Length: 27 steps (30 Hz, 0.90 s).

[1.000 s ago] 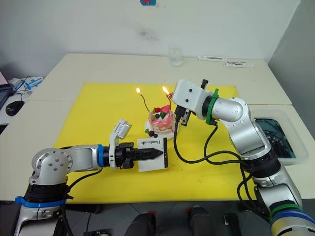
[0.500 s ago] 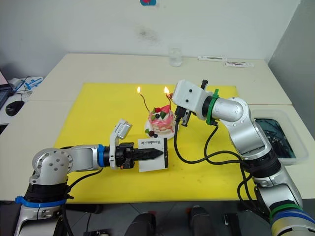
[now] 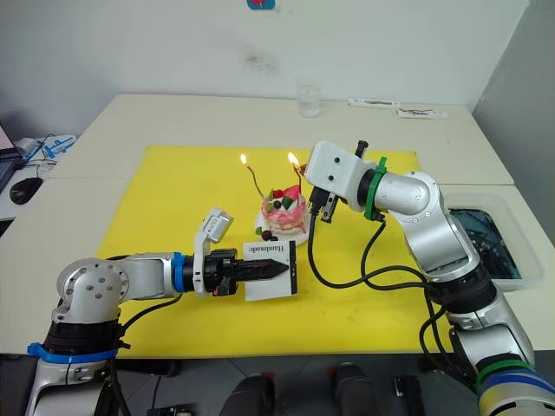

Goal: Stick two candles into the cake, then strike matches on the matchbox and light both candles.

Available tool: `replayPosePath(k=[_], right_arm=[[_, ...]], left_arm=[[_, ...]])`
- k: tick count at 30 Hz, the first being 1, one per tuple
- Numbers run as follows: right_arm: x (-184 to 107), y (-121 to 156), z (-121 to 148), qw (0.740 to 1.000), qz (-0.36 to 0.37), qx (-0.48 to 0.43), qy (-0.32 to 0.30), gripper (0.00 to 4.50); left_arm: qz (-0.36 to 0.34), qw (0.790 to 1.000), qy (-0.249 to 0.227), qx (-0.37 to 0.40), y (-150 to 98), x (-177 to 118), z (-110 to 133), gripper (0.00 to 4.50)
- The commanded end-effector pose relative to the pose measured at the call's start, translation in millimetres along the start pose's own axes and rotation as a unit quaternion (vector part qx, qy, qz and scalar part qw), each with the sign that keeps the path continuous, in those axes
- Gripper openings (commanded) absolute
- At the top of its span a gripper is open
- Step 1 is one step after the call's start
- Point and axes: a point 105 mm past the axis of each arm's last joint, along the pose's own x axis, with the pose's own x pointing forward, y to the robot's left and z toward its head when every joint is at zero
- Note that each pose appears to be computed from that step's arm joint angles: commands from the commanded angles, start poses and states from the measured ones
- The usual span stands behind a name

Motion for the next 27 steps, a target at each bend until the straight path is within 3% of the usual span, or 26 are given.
replayPosePath(k=[1,11,15,22,25,27], right_arm=[[-8,-10,9,1.000,-0.021,-0.015,-0.015,0.06],[-11,-11,10,0.999,-0.024,-0.016,-0.017,0.06],[-25,-20,6,0.999,-0.044,-0.023,-0.007,0.06],[-81,-46,-22,0.990,-0.118,-0.017,0.073,0.06],[-111,-53,-43,0.980,-0.151,-0.005,0.129,0.06],[-150,-59,-70,0.959,-0.201,0.020,0.200,0.06]], left_arm=[[-0.015,1.000,-0.008,0.017,-6,2,6,0.00],[-0.019,1.000,-0.011,0.015,-7,4,6,0.00],[-0.026,0.999,-0.011,0.015,-9,7,7,0.00],[-0.065,0.998,-0.010,0.023,-25,20,9,0.00],[-0.079,0.997,-0.007,0.022,-29,26,9,0.00],[-0.091,0.996,-0.004,0.023,-33,31,9,0.00]])
